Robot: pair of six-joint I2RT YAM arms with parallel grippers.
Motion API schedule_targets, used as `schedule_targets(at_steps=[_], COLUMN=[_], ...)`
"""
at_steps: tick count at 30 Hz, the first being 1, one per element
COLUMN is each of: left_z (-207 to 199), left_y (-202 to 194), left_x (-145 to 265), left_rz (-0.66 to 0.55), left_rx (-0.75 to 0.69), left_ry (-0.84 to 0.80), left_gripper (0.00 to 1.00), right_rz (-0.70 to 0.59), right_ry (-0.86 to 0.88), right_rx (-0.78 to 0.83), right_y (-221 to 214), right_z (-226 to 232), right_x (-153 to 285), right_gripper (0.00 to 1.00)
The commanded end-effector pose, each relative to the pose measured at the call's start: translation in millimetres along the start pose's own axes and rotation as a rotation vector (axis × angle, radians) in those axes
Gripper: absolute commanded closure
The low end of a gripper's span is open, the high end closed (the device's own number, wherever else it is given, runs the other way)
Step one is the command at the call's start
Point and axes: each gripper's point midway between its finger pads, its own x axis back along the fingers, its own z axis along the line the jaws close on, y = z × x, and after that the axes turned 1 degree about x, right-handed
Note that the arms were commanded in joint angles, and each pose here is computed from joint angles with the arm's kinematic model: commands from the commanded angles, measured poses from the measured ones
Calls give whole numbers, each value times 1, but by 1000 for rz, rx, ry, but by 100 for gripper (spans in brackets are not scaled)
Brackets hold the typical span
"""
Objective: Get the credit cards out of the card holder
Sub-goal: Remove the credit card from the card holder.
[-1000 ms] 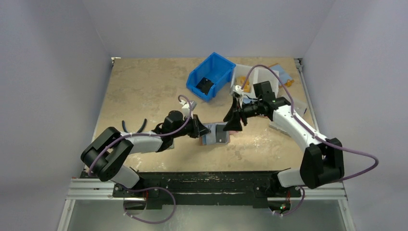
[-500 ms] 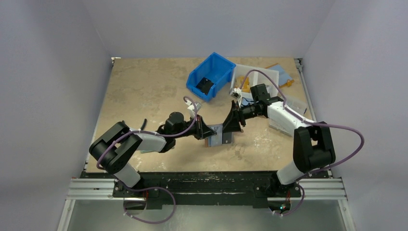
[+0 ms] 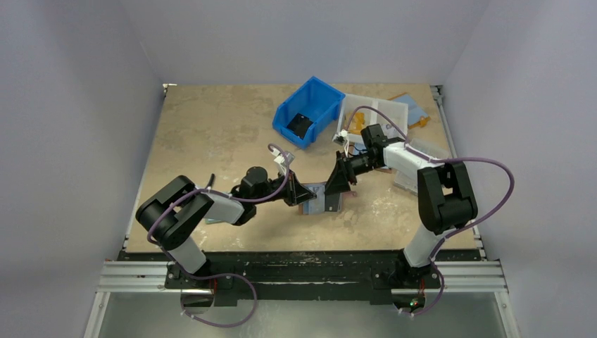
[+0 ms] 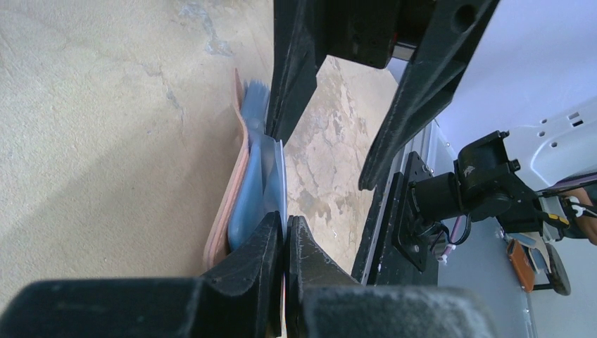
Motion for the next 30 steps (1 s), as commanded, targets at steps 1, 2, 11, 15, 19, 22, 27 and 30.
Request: schedule_targets(at_steps=[1, 2, 11, 15, 19, 22, 27, 30], left_z=[-21, -22, -31, -36, -37, -37, -34, -30], left_y=[22, 22, 29, 31, 30, 31, 31, 30], left_x=[0, 0, 3, 3, 3, 3, 4, 4], left_rz=[-93, -97, -172, -203, -215, -224, -231, -231], left_rx=[-78, -75, -31, 13, 39, 52, 62, 71], left_ry=[-91, -97, -156, -199, -221, -227, -211, -193], left_gripper=[100, 100, 100, 100, 100, 100, 100, 100], right_rz=[5, 7, 7, 19, 18, 15, 12, 8], right_ry=[14, 15, 65, 67, 59, 65, 71, 81], right_rx=[27, 23, 0, -12, -34, -39, -42, -43], right_y=[7, 6, 1, 1, 1, 1, 2, 3], right_z=[2, 1, 9, 8, 5, 6, 8, 10], right_x=[2, 1, -6, -11, -13, -13, -13, -13], right_gripper=[42, 42, 43, 47, 52, 58, 63, 66])
